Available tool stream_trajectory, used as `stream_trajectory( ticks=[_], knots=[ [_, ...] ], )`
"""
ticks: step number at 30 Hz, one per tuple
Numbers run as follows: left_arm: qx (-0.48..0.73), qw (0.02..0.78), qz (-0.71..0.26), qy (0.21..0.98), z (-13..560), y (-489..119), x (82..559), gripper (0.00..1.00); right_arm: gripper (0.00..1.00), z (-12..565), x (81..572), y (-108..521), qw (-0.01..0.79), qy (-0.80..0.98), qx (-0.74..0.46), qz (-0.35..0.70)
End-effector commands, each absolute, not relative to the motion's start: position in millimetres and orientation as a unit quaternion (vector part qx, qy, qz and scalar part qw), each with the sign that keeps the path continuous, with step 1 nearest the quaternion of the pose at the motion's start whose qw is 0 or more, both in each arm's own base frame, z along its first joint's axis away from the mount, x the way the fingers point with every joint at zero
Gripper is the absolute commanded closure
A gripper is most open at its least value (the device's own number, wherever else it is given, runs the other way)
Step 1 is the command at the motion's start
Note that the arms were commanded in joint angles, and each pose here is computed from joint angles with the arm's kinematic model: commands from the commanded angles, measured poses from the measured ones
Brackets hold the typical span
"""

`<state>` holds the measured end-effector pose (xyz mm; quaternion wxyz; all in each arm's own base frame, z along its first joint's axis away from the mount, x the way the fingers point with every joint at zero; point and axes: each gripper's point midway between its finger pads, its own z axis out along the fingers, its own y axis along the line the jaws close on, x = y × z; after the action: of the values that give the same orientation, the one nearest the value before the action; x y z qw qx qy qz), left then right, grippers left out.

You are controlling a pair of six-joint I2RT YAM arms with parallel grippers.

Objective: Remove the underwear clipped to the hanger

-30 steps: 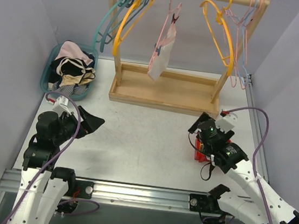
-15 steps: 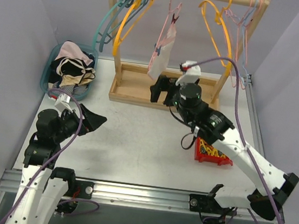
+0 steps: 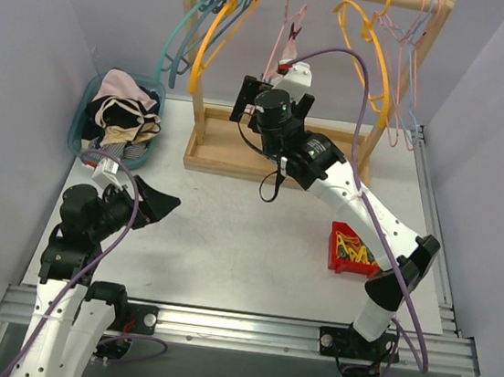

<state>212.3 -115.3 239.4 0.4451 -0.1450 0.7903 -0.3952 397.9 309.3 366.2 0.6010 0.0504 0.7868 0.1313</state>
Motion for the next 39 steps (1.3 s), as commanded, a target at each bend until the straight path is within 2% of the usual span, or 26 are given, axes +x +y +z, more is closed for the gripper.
stream_trajectory(
  ticks=[1, 5, 11, 14, 15, 20, 22, 26, 33, 37, 38, 39],
  knots=[
    [-0.12, 0.479, -0.4, 0.772, 265.7, -115.3, 210.5, 0.06, 0.0, 373.9, 417.0, 299.5, 0.61, 0.778, 0.094, 0.118],
    [-0.119, 0.481, -0.396, 0.773, 267.0, -114.3, 208.9, 0.06, 0.03, 355.9, 433.0, 294.4, 0.587, 0.795, 0.101, 0.116],
    [-0.119, 0.481, -0.398, 0.772, 265.0, -114.8, 209.6, 0.06, 0.32, 355.8, 430.8, 285.6, 0.586, 0.799, 0.073, 0.107],
    [-0.121, 0.478, -0.398, 0.773, 260.7, -114.8, 209.5, 0.06, 0.42, 364.6, 425.3, 283.3, 0.598, 0.793, 0.055, 0.101],
    [-0.123, 0.478, -0.398, 0.773, 260.3, -114.4, 209.6, 0.06, 0.49, 370.4, 422.0, 280.8, 0.603, 0.79, 0.05, 0.102],
    [-0.127, 0.476, -0.397, 0.774, 255.5, -114.0, 208.6, 0.06, 0.56, 380.9, 419.2, 270.8, 0.607, 0.79, 0.009, 0.082],
    [-0.129, 0.476, -0.395, 0.775, 254.1, -113.3, 207.8, 0.06, 0.67, 383.7, 420.2, 269.1, 0.604, 0.794, -0.003, 0.075],
    [-0.128, 0.477, -0.392, 0.776, 253.8, -112.5, 207.7, 0.06, 0.98, 369.6, 423.4, 264.6, 0.576, 0.815, -0.039, 0.055],
    [-0.126, 0.477, -0.382, 0.781, 250.6, -110.3, 204.6, 0.06, 1.0, 365.6, 429.7, 254.7, 0.571, 0.815, -0.093, 0.02],
    [-0.127, 0.48, -0.383, 0.779, 250.7, -110.1, 203.4, 0.06, 1.0, 385.4, 429.8, 250.5, 0.607, 0.786, -0.117, 0.016],
    [-0.127, 0.481, -0.383, 0.779, 251.0, -109.8, 203.7, 0.06, 1.0, 406.1, 428.0, 247.7, 0.633, 0.766, -0.109, 0.025],
    [-0.127, 0.481, -0.383, 0.778, 251.4, -109.9, 204.1, 0.06, 1.0, 398.4, 427.8, 247.3, 0.634, 0.765, -0.111, 0.023]
  ],
)
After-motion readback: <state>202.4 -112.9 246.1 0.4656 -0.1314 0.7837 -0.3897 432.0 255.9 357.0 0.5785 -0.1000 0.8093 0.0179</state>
